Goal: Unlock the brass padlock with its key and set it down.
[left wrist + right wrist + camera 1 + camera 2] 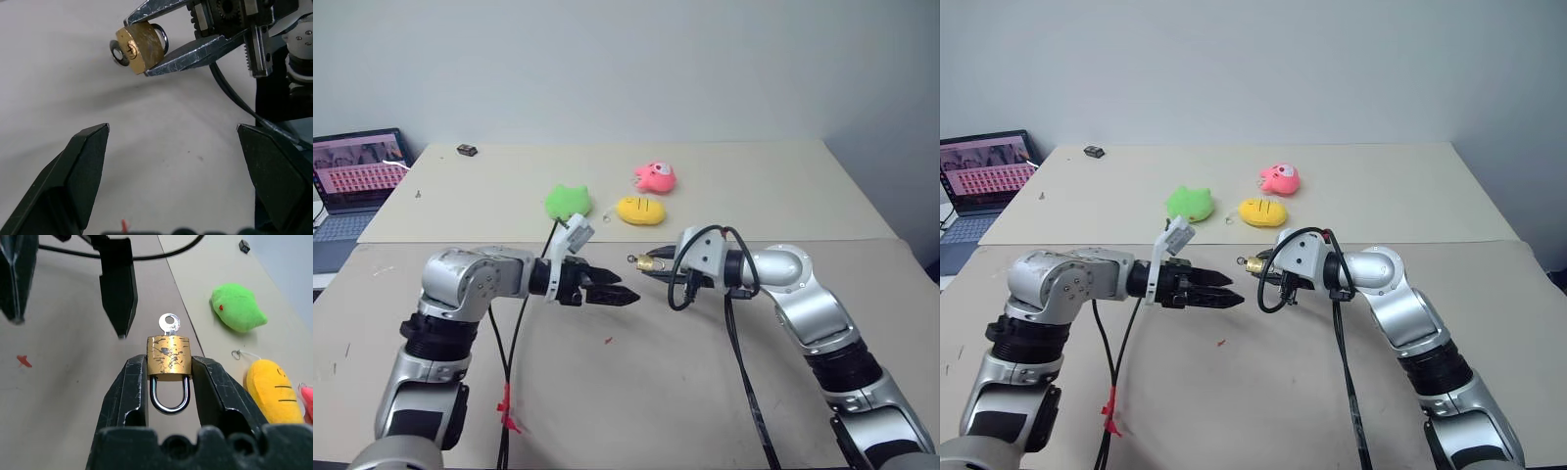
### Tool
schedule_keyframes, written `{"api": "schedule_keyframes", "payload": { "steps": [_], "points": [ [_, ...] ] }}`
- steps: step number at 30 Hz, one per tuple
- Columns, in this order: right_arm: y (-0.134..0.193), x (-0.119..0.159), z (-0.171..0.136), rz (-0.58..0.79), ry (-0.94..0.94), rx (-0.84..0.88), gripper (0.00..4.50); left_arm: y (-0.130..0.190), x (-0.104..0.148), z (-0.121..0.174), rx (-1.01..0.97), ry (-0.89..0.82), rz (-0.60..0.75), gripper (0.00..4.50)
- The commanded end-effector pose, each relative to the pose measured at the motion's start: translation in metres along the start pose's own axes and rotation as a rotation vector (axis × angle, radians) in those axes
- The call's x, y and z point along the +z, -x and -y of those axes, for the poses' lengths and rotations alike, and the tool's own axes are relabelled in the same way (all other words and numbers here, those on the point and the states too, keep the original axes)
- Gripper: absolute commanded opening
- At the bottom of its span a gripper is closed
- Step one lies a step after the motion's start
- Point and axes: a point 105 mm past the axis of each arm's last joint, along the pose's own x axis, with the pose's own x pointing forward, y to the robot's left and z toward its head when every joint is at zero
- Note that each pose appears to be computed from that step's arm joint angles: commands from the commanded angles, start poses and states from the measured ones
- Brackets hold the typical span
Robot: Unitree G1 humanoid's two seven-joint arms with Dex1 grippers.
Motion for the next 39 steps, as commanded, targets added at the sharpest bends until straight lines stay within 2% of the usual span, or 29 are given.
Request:
{"api": "schedule_keyframes", "payload": {
  "steps": [1,17,20,27,39],
  "points": [
    [0.009,0.017,0.003,0.048,0.029,-0.02,0.91,0.002,0.013,0.007,-0.023,-0.011,0.041,4.44],
    [0.019,0.017,0.0,0.029,0.028,-0.016,0.91,0.007,0.03,0.006,-0.034,0.057,0.123,4.44],
    [0.019,0.018,0.0,0.028,0.033,-0.016,0.91,0.004,0.029,0.008,-0.043,0.061,0.117,3.7],
    [0.021,0.018,0.0,0.022,0.03,-0.016,0.91,0.001,0.03,0.007,-0.043,0.068,0.116,1.02],
    [0.025,0.019,-0.003,0.011,0.02,-0.01,0.91,-0.001,0.035,0.004,-0.042,0.069,0.126,1.02]
  ]
}}
